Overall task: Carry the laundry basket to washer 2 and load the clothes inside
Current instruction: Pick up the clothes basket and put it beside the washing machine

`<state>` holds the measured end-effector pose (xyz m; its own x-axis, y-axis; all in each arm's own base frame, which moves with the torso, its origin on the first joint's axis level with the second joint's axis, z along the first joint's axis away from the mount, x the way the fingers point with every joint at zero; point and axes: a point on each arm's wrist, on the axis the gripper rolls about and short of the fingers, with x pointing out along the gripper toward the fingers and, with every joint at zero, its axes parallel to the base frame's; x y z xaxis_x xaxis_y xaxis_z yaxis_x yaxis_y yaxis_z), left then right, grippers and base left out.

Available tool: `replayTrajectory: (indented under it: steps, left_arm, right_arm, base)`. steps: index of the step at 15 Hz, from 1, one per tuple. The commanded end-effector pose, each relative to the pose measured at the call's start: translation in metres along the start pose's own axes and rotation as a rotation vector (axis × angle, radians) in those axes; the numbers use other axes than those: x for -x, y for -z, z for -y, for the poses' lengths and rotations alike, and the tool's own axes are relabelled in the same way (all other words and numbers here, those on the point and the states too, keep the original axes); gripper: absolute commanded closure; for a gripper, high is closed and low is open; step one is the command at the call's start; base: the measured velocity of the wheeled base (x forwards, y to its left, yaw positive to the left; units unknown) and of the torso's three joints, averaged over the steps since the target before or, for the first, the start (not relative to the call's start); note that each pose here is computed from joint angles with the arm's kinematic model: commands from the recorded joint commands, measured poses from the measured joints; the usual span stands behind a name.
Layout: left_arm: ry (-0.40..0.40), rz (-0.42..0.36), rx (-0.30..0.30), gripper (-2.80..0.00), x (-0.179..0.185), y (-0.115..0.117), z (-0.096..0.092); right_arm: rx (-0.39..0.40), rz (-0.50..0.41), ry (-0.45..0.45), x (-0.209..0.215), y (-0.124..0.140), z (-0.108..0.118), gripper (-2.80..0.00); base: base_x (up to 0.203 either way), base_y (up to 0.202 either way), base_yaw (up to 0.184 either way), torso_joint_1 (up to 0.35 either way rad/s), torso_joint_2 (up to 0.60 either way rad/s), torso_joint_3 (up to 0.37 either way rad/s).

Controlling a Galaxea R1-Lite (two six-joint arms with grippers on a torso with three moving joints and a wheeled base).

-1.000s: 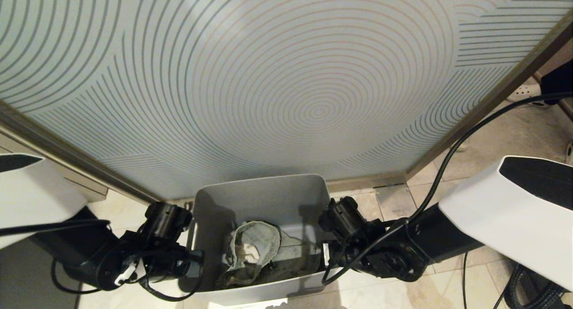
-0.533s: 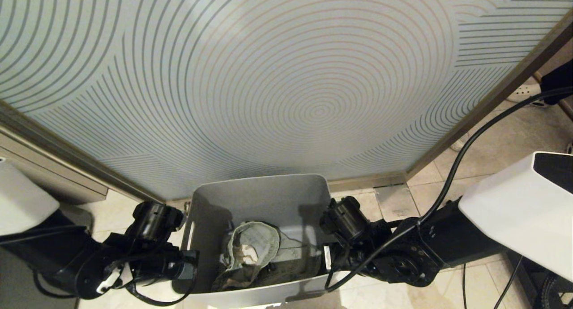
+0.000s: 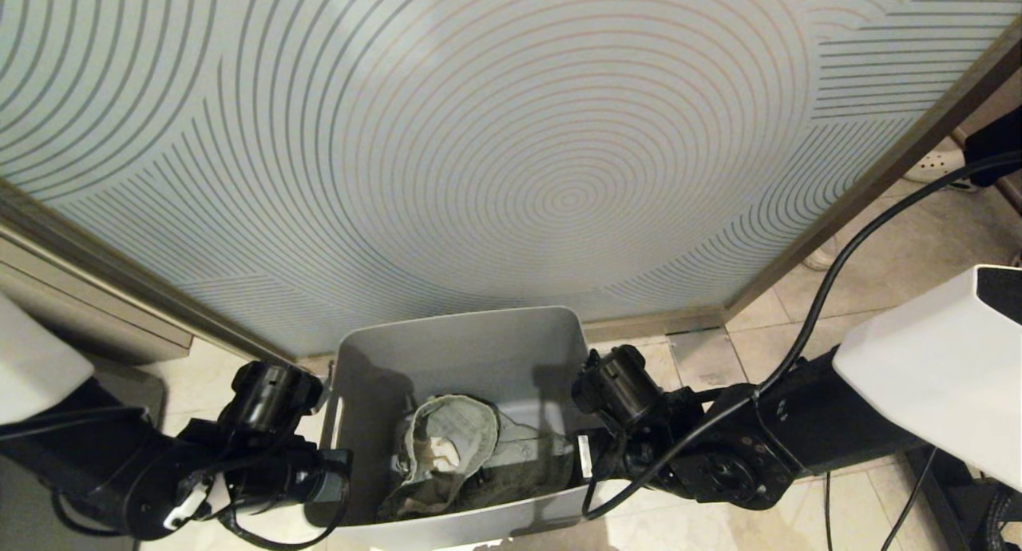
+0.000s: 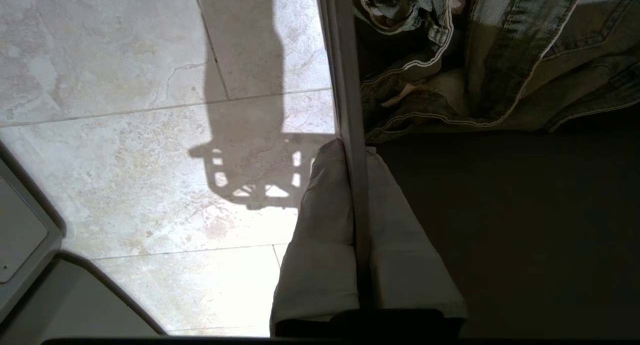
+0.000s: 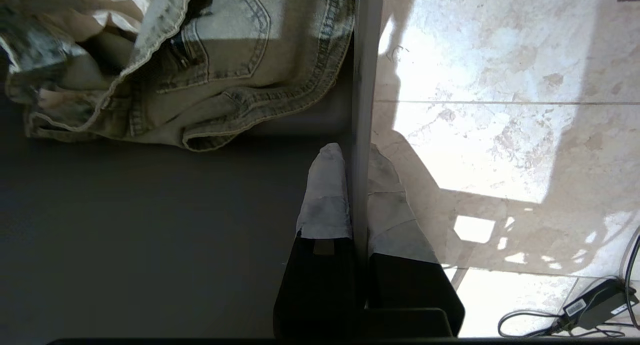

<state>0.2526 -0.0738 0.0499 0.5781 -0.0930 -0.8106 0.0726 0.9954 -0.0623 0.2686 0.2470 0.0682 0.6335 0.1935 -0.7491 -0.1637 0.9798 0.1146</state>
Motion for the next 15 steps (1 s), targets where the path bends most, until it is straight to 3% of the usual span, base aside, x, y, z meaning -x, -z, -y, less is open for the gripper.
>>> replayTrajectory:
  steps: [1,15]
  left_arm:
    - [0.000,0.004,0.000,0.00,0.001,0.000,0.000]
    - [0.004,0.009,-0.008,0.00,0.011,0.006,0.000]
  right_arm:
    - [-0.005,0.007,-0.003,0.003,-0.001,0.000,0.00]
    - [0.028,0.010,-0.005,0.012,0.003,-0.001,0.00]
  base:
    - [0.000,0.000,0.000,0.000,0.00,0.000]
    - [0.000,0.000,0.000,0.000,0.00,0.000]
